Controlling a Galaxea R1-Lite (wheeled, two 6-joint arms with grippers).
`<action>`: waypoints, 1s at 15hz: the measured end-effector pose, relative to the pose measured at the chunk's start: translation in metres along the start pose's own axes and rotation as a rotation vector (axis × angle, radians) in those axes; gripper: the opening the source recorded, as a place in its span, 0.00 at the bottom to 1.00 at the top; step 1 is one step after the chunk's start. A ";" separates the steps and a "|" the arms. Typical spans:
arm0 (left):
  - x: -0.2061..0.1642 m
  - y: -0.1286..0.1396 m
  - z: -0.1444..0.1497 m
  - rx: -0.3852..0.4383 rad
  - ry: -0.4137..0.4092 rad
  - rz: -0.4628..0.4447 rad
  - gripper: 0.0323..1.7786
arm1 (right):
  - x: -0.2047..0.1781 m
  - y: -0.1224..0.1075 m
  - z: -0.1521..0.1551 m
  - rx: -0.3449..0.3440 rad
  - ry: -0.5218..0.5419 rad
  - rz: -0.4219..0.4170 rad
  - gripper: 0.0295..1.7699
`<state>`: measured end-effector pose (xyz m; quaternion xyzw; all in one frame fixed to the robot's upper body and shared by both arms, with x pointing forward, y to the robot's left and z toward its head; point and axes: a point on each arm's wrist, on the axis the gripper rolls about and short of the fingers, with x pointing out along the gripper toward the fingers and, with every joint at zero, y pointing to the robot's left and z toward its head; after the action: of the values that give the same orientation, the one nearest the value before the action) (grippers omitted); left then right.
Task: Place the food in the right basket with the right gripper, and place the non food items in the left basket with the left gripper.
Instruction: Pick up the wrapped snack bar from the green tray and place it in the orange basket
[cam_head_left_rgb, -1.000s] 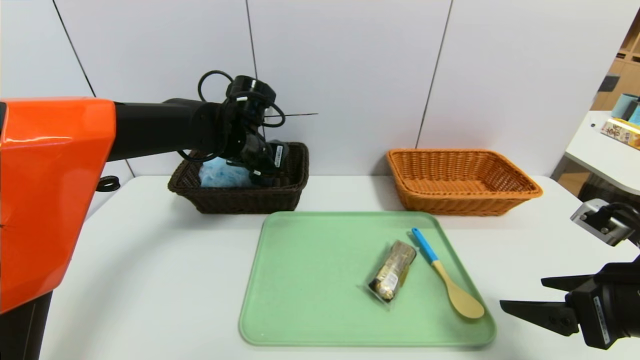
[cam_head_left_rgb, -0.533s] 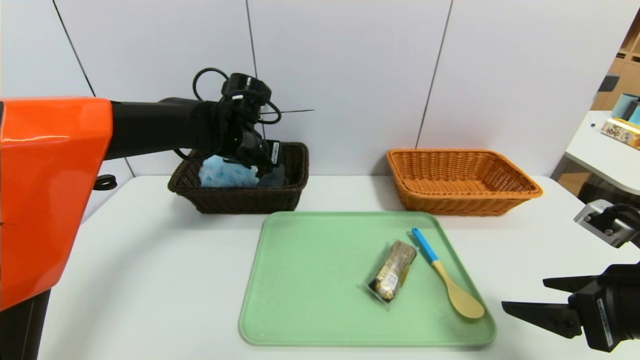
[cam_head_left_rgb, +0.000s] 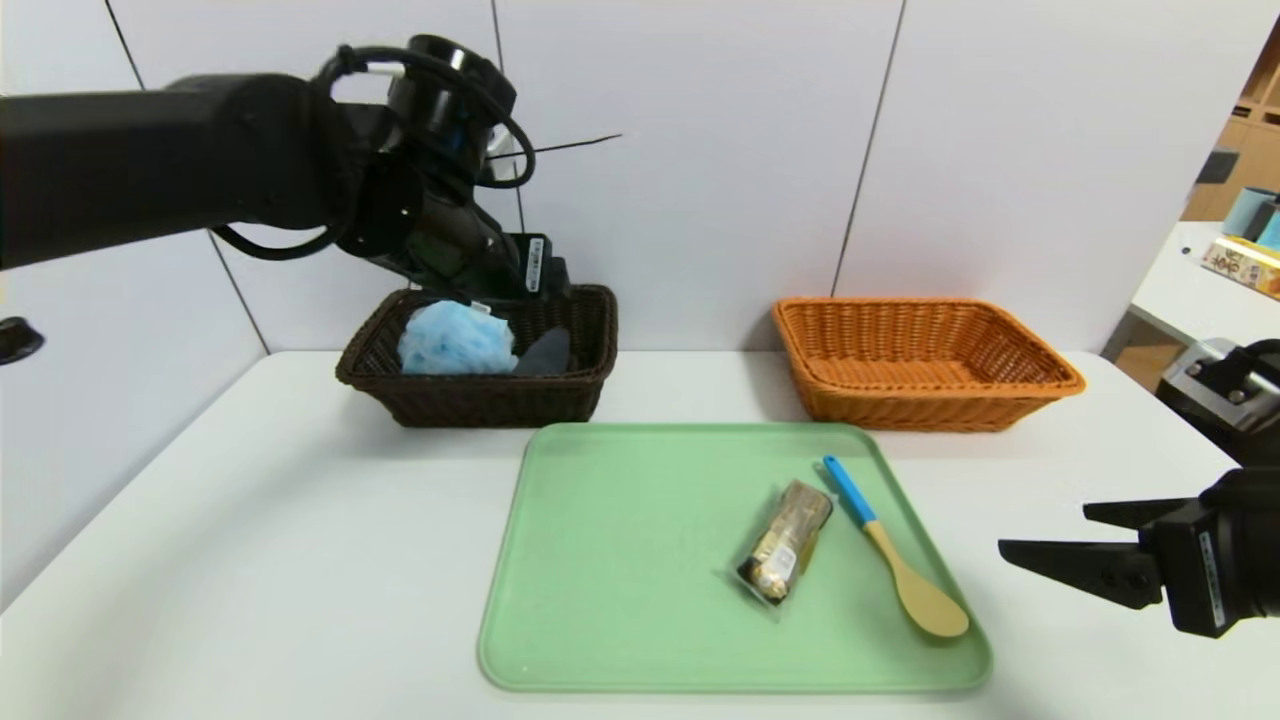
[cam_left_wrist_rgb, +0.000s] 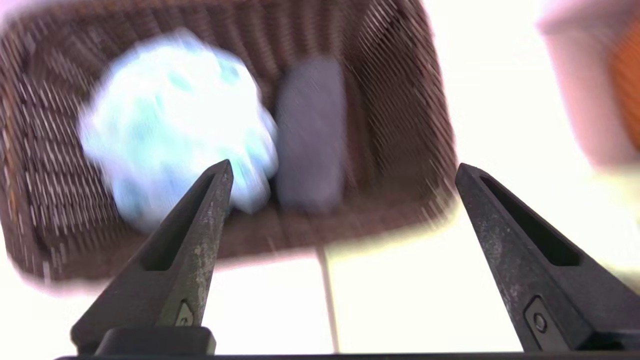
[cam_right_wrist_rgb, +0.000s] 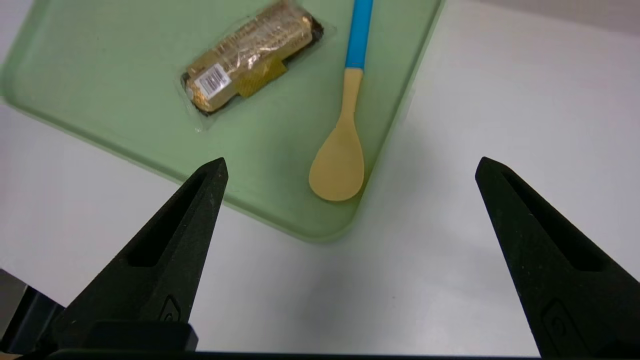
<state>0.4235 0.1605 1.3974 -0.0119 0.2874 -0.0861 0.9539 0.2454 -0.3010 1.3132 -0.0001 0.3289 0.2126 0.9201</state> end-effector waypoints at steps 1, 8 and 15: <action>-0.019 -0.006 -0.005 -0.003 0.035 -0.018 0.90 | 0.001 0.001 0.005 -0.005 -0.003 0.005 0.97; -0.087 -0.031 -0.063 0.047 0.192 -0.116 0.93 | 0.032 0.010 0.038 0.022 0.031 0.061 0.97; -0.104 -0.035 -0.077 0.082 0.213 -0.153 0.95 | 0.085 0.053 0.068 0.097 0.162 -0.065 0.97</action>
<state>0.2906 0.1462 1.3921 0.0144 0.3815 -0.1709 0.9083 0.3247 -0.2097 1.3219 0.0165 0.4120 0.1657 0.8958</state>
